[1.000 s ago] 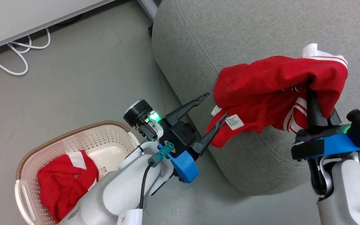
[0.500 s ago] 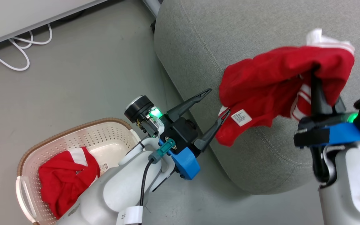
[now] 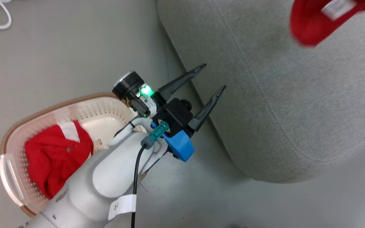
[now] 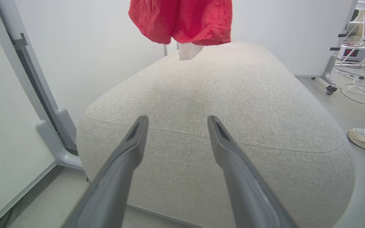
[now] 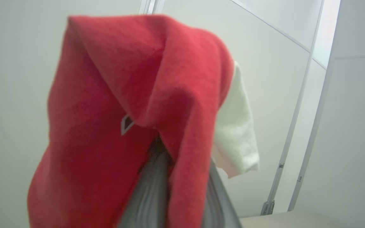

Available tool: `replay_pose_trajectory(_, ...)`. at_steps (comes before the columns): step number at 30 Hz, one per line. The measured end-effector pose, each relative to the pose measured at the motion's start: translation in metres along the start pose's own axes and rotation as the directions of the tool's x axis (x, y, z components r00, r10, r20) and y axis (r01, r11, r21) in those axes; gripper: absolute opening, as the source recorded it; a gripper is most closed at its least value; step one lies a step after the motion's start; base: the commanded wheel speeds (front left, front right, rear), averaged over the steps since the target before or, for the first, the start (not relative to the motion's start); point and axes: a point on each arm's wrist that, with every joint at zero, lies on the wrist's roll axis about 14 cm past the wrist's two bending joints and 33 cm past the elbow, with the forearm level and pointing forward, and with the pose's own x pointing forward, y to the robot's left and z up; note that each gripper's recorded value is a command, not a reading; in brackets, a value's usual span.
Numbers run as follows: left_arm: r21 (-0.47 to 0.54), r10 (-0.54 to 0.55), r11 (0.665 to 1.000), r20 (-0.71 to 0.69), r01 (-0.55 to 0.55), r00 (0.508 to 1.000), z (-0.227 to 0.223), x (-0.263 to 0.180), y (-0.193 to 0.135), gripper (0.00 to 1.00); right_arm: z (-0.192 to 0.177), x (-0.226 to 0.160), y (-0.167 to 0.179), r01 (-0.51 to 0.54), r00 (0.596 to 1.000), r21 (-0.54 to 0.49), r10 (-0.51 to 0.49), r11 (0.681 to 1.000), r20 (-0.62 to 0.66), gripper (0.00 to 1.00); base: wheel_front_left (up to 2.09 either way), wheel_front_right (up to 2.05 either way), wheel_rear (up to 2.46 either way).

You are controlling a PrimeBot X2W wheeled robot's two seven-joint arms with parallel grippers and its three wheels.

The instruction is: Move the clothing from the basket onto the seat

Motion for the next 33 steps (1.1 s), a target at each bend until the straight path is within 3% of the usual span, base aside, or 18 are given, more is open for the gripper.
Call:
replay_pose_trajectory(7, -0.028, 0.019, 0.999, -0.006, -0.019, 1.0, -0.029, 0.003, 0.024, 1.0, 0.014, 0.044, -0.052, 0.102, 0.99, -0.156, -0.086, 0.983, 0.11, 0.0, 0.0, 0.0, 0.0)
replay_pose_trajectory(14, -0.059, 0.038, 0.997, -0.034, -0.04, 0.999, -0.063, -0.003, 0.04, 1.0, -0.036, 0.041, -0.079, 0.163, 0.987, -0.215, -0.163, 0.963, 0.016, 0.0, 0.0, 0.0, 0.0)
replay_pose_trajectory(21, -0.079, 0.047, 0.996, -0.042, -0.05, 0.998, -0.077, -0.005, 0.045, 1.0, -0.124, 0.002, -0.073, 0.144, 0.955, -0.216, -0.192, 0.966, -0.224, 0.0, 0.0, 0.0, 0.0)
replay_pose_trajectory(33, -0.088, 0.046, 0.995, -0.065, -0.051, 0.997, -0.091, -0.01, 0.046, 1.0, -0.214, -0.079, -0.061, 0.17, 0.829, -0.173, -0.236, 0.97, -0.507, 0.0, 0.0, 0.0, 0.0)
